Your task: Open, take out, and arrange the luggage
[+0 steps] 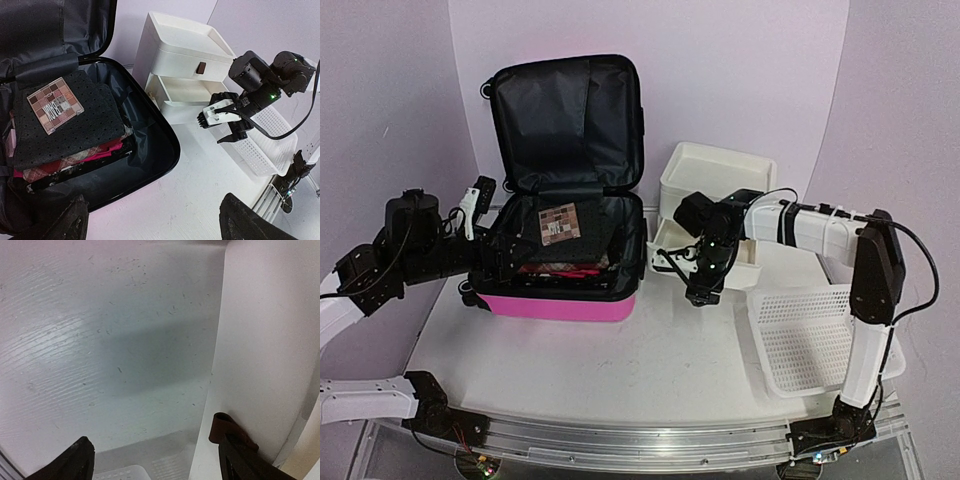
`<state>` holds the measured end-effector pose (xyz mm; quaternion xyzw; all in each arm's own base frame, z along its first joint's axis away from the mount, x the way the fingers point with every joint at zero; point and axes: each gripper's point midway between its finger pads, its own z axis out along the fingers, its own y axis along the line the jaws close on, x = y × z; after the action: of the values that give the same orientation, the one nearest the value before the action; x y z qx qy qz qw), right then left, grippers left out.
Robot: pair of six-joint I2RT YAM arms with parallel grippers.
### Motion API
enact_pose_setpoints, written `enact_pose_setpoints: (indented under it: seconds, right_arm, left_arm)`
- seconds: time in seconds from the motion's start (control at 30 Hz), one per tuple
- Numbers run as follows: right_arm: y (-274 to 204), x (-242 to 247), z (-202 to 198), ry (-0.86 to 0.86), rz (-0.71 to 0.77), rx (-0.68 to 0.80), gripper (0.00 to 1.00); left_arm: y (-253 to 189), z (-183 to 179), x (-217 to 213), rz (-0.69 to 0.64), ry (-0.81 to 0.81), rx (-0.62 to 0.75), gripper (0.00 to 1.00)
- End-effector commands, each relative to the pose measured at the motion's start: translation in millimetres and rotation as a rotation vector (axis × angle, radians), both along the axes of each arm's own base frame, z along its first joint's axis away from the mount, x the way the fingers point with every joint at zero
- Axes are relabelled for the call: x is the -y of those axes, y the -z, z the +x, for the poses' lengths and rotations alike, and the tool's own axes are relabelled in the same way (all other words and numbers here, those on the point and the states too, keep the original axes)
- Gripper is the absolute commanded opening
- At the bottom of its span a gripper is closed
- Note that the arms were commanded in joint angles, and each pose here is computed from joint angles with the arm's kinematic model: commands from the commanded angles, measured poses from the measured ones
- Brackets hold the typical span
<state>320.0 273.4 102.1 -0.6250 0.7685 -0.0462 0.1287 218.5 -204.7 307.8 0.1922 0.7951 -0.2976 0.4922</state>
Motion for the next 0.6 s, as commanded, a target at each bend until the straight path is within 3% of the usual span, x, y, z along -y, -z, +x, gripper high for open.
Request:
enact_pose_setpoints:
  seconds: [0.0, 0.2, 0.33, 0.43, 0.57]
  right_arm:
    - [-25, 1, 68, 0.104, 0.01, 0.256, 0.9]
    - [-34, 4, 82, 0.15, 0.021, 0.32, 0.9]
    - [-68, -29, 35, 0.168, 0.339, 0.126, 0.91]
    - [-112, -17, 36, 0.386, 0.468, 0.165, 0.98]
    - [-166, 55, 74, 0.803, 0.566, 0.339, 0.98]
  left_arm:
    - [-8, -1, -2, -0.011, -0.005, 0.019, 0.91]
    - [-8, -3, -1, -0.029, 0.003, 0.002, 0.91]
    - [0, -2, 3, -0.023, 0.012, -0.025, 0.91]
    - [6, -1, 9, -0.02, 0.025, -0.056, 0.91]
    - [11, 5, 22, -0.037, 0.049, -0.097, 0.91]
